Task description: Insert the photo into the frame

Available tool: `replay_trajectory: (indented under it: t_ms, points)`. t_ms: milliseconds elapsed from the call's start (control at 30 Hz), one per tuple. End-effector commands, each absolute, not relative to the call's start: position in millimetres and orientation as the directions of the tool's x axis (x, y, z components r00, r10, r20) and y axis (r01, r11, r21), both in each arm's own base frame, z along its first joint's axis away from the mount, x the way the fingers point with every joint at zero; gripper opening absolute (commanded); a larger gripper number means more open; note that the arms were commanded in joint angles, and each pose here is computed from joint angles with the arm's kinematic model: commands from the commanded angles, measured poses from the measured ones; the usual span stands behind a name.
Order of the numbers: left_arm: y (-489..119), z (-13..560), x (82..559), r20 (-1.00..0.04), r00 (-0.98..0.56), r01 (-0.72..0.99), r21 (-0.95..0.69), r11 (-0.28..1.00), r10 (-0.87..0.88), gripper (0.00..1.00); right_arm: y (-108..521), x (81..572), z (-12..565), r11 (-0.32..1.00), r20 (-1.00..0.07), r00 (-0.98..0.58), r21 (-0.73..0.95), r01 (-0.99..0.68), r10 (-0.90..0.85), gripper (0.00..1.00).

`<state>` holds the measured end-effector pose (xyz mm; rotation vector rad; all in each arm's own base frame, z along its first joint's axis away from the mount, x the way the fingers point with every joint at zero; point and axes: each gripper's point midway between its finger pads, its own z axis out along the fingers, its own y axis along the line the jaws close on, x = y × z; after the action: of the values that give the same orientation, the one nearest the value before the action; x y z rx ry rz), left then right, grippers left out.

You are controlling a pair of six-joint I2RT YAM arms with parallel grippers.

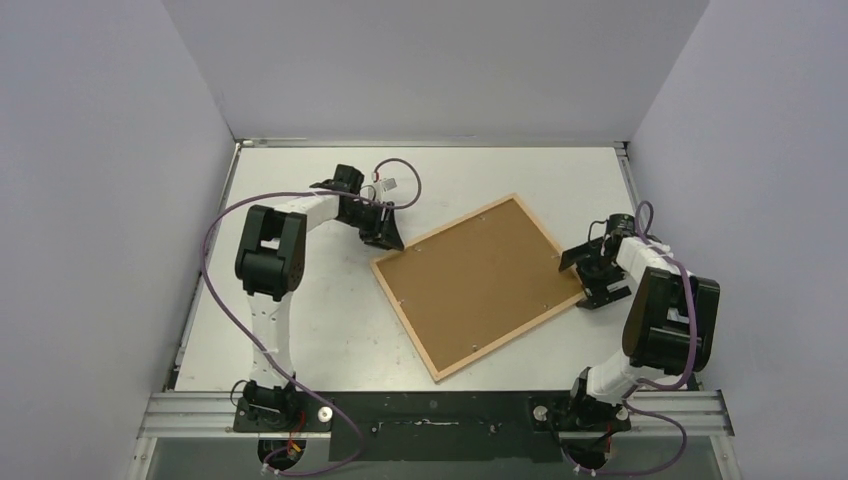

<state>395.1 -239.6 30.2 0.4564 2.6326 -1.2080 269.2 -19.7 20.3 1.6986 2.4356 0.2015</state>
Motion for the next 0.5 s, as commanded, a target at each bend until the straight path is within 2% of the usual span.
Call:
replay_trajectory:
  t_ms: [0, 267, 400, 467]
  points:
    - [-234, 37, 365, -0.271, -0.948, 0.311, -0.673, 0.671, 0.168, 0.35, -19, 353, 18, 0.467, -0.181, -0.432, 0.415, 0.781, 0.883, 0.97]
    - [-212, 38, 307, -0.226, -0.971, 0.212, -0.633, 0.745, 0.084, 0.19, 25, 410, 23, 0.576, -0.196, -0.57, 0.528, 0.624, 0.798, 0.91]
    - [-203, 46, 289, -0.234, -0.971, 0.185, -0.617, 0.765, 0.046, 0.17, 22, 415, 37, 0.627, -0.261, -0.581, 0.475, 0.618, 0.771, 0.9]
    - [-199, 46, 283, -0.238, -0.97, 0.178, -0.603, 0.777, 0.037, 0.2, 6, 414, 49, 0.647, -0.324, -0.56, 0.414, 0.641, 0.762, 0.91]
